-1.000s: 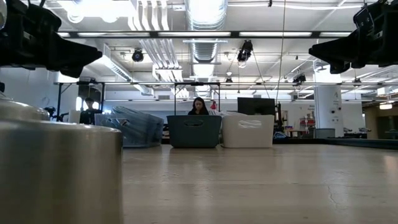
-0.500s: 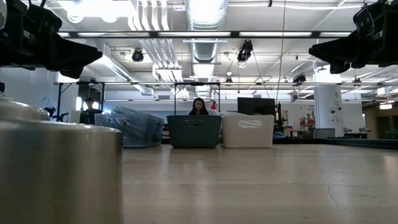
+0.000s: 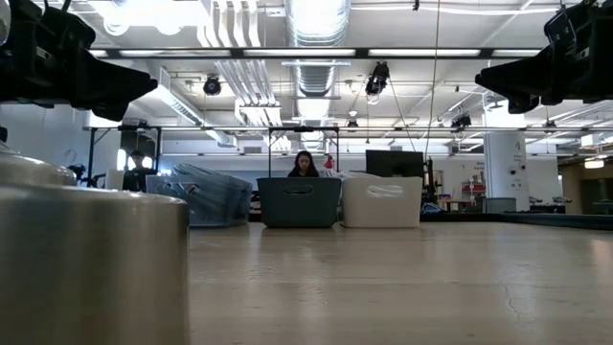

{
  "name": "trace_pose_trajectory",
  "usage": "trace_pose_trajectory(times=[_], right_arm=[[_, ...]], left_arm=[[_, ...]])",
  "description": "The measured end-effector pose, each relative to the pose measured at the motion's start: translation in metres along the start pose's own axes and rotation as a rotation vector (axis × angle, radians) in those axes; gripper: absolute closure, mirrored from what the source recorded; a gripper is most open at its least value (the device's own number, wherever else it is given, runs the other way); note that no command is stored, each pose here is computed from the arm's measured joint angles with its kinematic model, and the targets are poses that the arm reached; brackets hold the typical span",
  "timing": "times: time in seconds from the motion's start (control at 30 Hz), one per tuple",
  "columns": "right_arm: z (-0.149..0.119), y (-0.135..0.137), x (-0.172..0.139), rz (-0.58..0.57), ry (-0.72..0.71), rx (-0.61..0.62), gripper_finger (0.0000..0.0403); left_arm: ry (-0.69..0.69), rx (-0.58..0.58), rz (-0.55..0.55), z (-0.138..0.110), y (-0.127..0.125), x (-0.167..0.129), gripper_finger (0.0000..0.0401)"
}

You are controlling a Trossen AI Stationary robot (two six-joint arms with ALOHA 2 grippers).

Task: Sort HDMI cables
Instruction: Return to Home Position

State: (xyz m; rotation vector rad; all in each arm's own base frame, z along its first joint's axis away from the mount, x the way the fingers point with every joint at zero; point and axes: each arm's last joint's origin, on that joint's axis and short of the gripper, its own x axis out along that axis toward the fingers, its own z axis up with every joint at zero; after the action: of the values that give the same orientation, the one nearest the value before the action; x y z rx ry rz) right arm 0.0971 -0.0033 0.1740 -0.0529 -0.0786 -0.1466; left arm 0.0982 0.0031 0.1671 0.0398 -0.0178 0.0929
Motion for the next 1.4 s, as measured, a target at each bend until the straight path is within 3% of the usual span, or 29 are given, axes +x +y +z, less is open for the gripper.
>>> trace_pose_trajectory(times=[0.77,1.4], right_arm=[[0.0001,0.0000,-0.0001,0.000,-0.001,0.000,0.0340],[0.0001,0.0000,0.0000,0.000,0.000,0.000,0.0314]], left_arm=[[0.000,0.000,0.000,0.0000,0.0000,0.0000,0.0291],[0.000,0.000,0.000,0.0000,0.0000,0.0000,0.0291]])
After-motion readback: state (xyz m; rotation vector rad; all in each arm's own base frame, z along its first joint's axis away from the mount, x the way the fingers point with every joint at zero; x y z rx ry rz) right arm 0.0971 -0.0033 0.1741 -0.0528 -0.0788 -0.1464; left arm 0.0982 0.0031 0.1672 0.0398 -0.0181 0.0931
